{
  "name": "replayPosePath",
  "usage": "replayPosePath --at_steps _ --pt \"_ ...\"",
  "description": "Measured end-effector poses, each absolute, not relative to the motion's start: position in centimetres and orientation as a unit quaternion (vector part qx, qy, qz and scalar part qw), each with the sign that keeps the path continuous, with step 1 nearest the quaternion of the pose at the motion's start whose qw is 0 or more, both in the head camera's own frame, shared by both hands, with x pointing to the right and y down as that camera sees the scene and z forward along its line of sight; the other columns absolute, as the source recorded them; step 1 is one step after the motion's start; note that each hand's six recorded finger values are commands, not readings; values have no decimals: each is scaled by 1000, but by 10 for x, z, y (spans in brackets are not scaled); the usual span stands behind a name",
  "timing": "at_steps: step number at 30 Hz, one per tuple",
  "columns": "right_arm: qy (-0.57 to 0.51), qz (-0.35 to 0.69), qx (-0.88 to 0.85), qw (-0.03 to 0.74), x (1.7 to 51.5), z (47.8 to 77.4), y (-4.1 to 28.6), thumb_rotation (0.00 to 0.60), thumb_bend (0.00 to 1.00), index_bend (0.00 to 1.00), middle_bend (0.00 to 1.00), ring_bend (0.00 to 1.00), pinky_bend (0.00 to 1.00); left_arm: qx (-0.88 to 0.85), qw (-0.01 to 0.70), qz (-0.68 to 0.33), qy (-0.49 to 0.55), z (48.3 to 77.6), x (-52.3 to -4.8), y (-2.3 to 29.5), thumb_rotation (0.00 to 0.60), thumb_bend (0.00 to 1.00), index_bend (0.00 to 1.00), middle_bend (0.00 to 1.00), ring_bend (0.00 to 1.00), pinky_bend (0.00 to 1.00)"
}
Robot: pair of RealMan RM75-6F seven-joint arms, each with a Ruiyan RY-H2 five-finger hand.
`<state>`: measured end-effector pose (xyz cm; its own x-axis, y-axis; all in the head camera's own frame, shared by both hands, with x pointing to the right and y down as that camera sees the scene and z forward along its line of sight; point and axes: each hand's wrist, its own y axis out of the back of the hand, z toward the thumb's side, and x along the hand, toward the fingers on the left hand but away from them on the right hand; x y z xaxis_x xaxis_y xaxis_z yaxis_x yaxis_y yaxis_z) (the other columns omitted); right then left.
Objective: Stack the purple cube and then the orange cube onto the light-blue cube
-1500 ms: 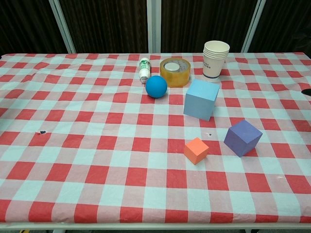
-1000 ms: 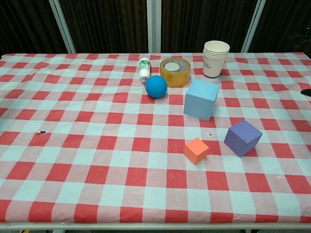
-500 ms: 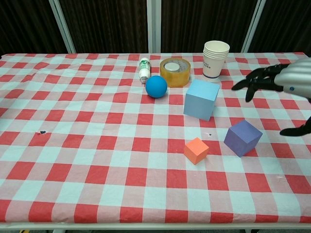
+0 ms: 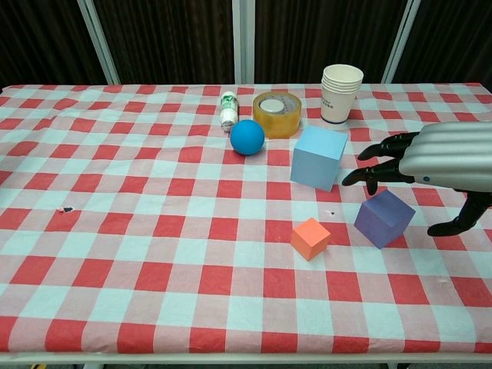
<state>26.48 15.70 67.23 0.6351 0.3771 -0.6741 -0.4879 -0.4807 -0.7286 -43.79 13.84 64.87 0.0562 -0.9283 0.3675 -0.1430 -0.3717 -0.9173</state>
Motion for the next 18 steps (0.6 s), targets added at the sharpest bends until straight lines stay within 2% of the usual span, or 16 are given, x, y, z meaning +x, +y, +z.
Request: replayPosePath --at_steps 12,18 --pt "30 428 -748 507 258 689 154 600 134 79 267 31 113 -629 358 -544 425 654 -440 139 600 106 162 174 127 254" --pt "20 426 -749 507 254 693 154 600 140 83 318 59 115 -629 356 -545 426 655 -442 139 600 106 162 174 127 254"
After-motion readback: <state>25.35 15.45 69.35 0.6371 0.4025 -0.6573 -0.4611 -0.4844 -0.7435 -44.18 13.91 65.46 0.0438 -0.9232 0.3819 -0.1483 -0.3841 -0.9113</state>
